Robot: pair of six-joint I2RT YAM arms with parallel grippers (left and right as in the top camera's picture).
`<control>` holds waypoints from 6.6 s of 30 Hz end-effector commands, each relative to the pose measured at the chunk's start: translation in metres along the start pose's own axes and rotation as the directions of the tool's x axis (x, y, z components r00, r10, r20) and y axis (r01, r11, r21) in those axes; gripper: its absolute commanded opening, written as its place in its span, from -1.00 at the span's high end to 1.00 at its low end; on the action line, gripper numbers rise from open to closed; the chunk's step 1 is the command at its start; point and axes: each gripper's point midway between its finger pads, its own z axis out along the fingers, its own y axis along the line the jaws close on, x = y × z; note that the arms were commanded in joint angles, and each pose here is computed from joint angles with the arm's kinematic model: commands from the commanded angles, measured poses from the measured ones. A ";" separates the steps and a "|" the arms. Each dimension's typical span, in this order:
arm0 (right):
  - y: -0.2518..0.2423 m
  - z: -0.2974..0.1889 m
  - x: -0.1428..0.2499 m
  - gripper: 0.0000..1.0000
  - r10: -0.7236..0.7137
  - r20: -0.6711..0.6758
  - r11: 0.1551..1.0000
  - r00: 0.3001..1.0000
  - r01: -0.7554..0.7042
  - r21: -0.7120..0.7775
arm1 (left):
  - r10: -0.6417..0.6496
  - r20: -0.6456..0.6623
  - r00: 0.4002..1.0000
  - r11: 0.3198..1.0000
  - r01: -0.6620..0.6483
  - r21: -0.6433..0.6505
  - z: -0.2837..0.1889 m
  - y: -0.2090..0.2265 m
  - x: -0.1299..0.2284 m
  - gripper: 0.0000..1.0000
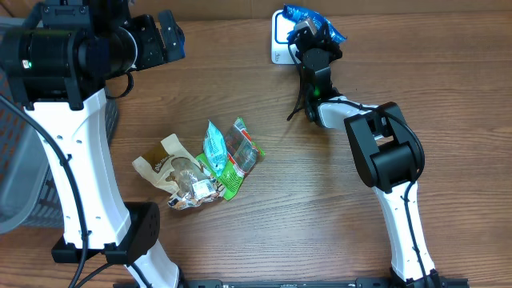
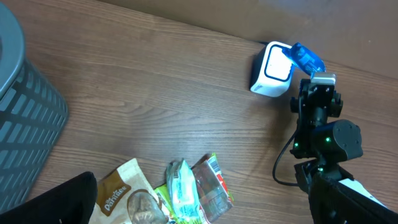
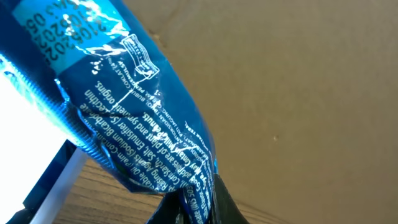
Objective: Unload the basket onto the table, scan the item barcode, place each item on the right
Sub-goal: 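Hold the blue wrapper's barcode against the scanner face, then move the blue wrapper to the right table edge and release it, then reach the right gripper to the green snack packet in the pile, then grasp the green snack packet and pull it out of the pile, then lift and turn the green packet with the right gripper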
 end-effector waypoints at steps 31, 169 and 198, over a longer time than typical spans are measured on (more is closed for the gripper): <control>-0.141 -0.096 -0.204 0.93 -0.003 0.307 0.928 0.952 -0.112 0.356 | 0.024 0.000 1.000 1.000 -0.024 -0.005 0.001 0.000 0.000 -1.00; 0.004 -0.350 0.079 -0.45 -0.328 -0.929 0.463 -0.170 -0.886 -0.002 | 0.024 0.000 1.000 1.000 -0.024 -0.005 0.001 0.000 0.000 -0.99; -0.034 -0.263 -0.035 0.93 0.057 -0.705 -0.085 0.707 -0.700 -0.709 | 0.024 0.000 1.000 1.000 -0.024 -0.005 0.001 0.000 0.000 -1.00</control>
